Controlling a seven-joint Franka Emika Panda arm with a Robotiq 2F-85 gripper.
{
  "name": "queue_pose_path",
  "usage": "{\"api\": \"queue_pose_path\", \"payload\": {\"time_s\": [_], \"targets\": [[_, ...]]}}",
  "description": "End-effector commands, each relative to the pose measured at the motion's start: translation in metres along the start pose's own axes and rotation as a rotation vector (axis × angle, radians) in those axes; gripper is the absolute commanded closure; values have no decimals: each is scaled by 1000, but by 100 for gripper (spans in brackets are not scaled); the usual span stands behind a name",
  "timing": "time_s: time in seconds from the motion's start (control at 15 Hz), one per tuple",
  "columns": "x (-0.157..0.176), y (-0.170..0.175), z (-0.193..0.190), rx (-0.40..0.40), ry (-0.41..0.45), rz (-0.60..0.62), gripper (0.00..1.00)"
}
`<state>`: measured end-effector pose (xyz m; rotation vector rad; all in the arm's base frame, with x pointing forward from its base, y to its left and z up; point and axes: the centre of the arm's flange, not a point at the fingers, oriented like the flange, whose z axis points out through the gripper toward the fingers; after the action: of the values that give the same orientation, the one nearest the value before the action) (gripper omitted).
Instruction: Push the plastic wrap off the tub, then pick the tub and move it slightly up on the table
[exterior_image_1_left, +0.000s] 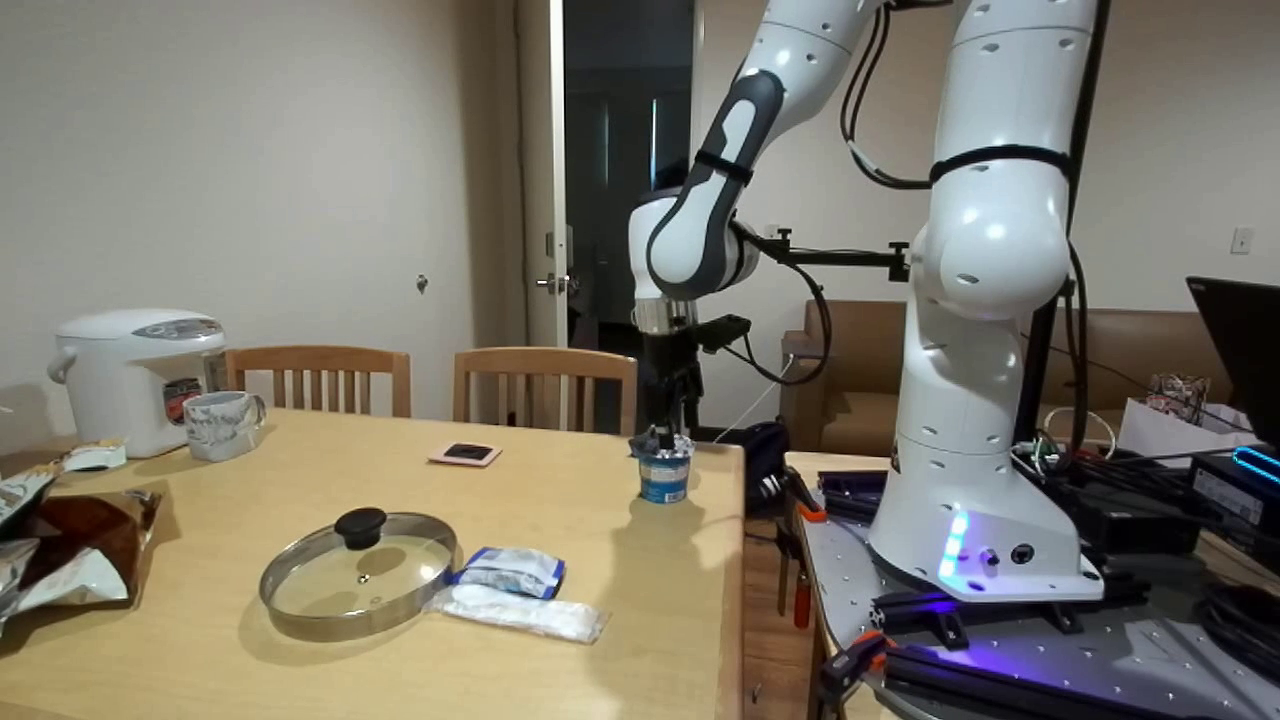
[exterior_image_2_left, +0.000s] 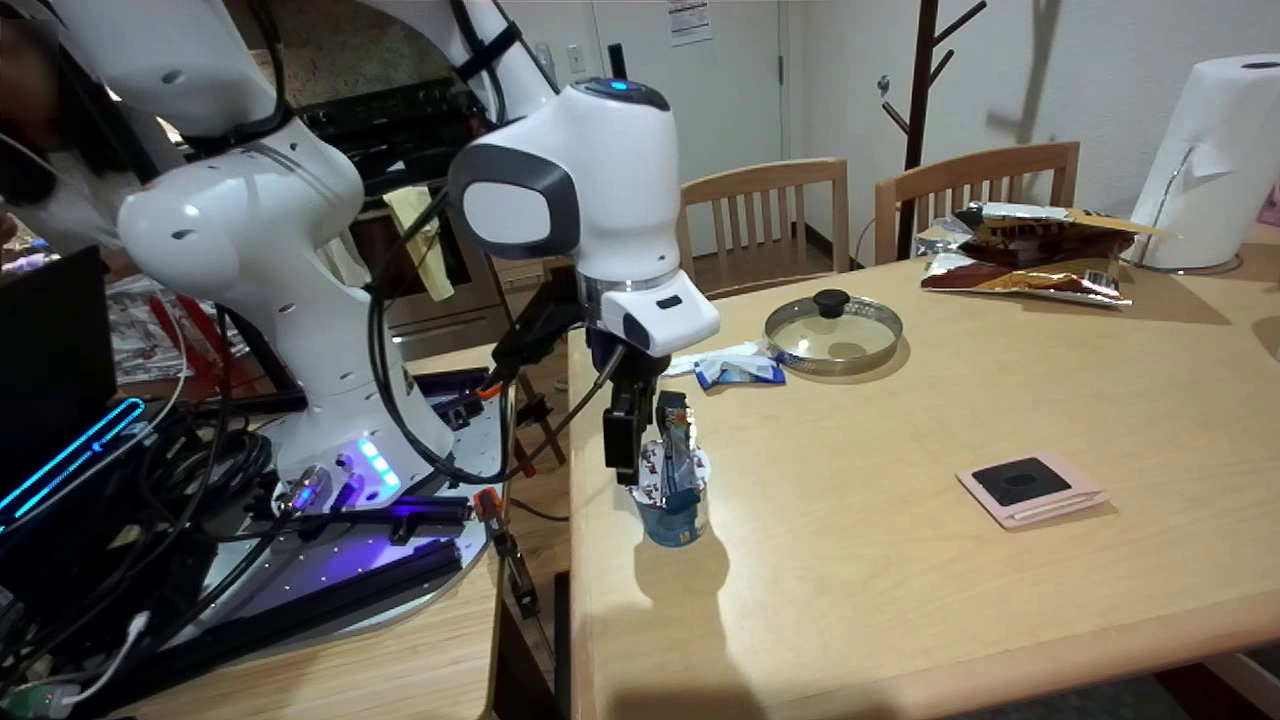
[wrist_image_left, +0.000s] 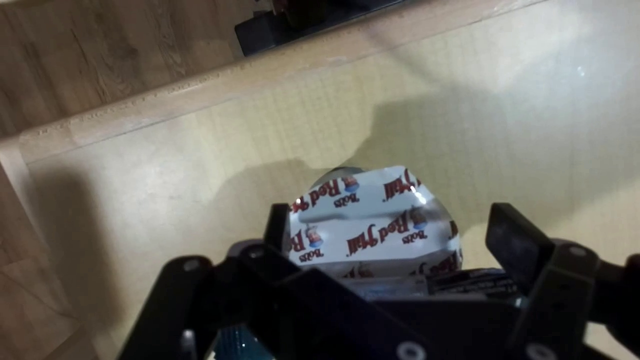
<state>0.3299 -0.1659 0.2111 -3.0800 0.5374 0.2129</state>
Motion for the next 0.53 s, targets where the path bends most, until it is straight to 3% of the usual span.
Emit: {"api": "queue_pose_path", "payload": {"time_s": [0.0, 0.33, 0.47], "targets": [[0, 0, 0, 0, 0, 0, 0], [0, 0, 0, 0, 1, 0, 0], [-4, 0, -4, -11, 43, 19, 0]]}}
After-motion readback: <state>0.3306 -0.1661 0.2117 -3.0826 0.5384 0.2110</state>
